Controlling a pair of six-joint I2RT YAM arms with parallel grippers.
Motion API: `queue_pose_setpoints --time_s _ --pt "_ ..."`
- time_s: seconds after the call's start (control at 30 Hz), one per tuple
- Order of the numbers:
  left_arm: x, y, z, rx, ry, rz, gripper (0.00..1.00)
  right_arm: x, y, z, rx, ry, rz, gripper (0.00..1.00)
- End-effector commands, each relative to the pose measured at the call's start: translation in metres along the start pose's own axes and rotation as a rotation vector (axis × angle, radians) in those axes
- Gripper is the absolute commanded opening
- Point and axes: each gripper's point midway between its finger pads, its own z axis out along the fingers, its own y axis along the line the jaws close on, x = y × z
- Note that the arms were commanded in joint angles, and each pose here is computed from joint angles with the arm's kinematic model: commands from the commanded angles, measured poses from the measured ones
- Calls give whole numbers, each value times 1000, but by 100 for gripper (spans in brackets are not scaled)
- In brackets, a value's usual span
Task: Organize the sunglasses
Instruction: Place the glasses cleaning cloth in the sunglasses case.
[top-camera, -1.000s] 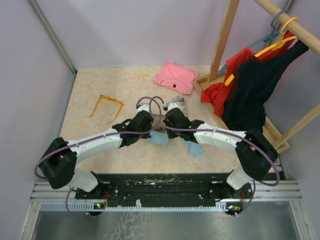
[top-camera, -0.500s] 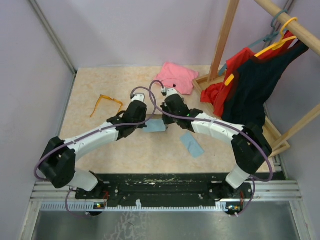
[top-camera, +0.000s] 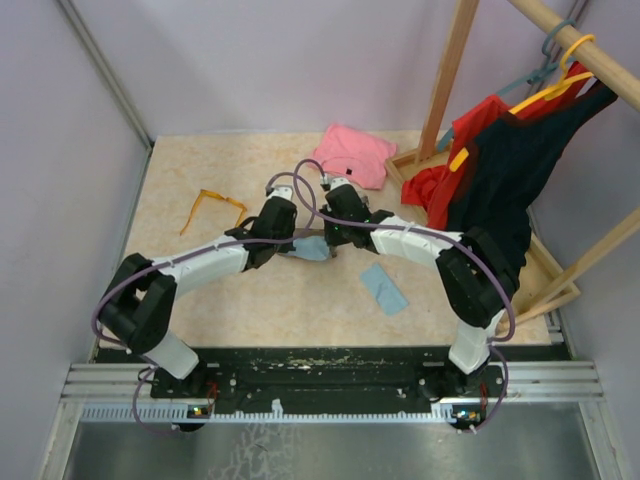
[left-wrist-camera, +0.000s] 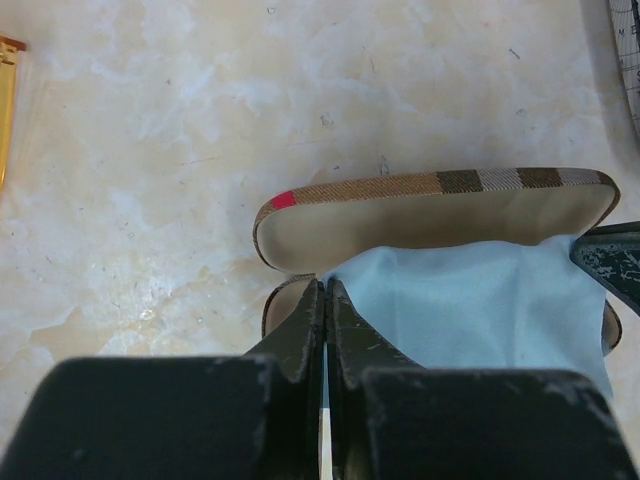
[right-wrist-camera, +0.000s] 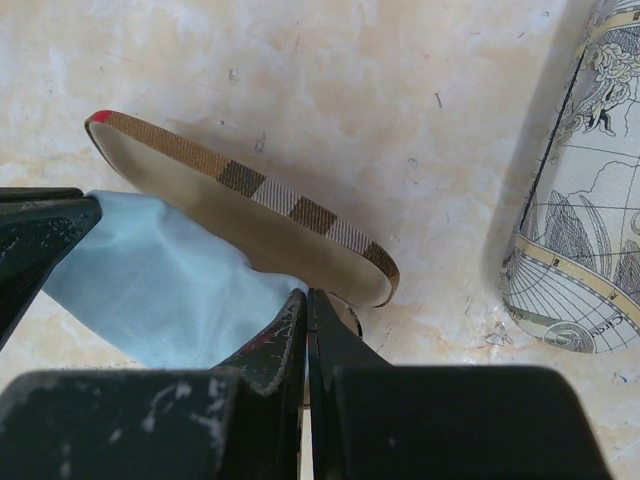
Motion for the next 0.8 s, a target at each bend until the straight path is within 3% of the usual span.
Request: queue_pose_setpoints --time_s 0.0,0.77 --pt "-19 -6 6 32 -56 -14 1 -34 4 0 -20 -76 9 0" --pt "-10 3 30 20 -59 -14 1 -36 -11 15 32 -100 -5 0"
